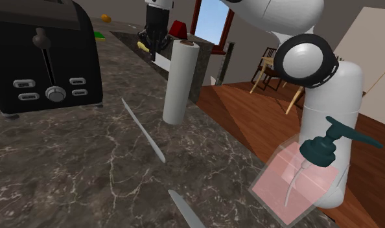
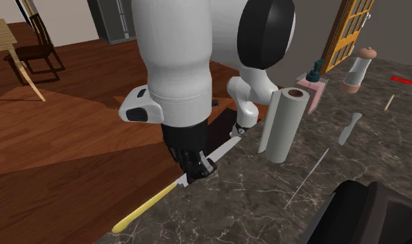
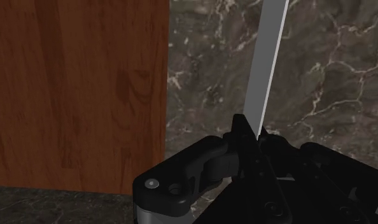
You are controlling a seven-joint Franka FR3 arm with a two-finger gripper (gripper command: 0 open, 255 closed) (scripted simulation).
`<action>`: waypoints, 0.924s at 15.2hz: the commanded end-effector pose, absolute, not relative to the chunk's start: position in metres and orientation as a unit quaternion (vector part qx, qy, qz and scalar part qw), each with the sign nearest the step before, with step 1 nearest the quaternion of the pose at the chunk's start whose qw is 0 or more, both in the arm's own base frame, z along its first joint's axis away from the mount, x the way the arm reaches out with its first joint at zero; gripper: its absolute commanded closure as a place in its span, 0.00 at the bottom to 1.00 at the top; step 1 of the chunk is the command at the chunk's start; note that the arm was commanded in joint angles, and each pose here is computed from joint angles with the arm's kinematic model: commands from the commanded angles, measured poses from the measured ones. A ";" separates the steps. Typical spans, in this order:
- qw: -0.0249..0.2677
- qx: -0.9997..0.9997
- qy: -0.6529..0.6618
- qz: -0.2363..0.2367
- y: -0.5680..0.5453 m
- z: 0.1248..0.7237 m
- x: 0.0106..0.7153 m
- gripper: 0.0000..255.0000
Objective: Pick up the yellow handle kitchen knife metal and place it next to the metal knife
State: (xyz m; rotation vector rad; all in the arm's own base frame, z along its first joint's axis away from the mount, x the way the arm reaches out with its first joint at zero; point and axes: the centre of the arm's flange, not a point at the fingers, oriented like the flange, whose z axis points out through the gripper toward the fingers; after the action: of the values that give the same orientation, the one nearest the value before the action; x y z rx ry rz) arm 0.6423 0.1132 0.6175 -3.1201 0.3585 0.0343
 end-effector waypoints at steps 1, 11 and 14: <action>0.000 -0.993 0.114 0.011 0.112 0.628 0.644 1.00; 0.000 -0.993 0.114 0.011 0.143 0.662 0.620 1.00; 0.000 -0.993 0.114 0.011 0.175 0.662 0.596 1.00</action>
State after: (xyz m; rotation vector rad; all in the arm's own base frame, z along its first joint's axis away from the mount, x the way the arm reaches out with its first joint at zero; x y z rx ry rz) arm 0.6063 0.1633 0.6602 -3.1197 0.3570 0.0360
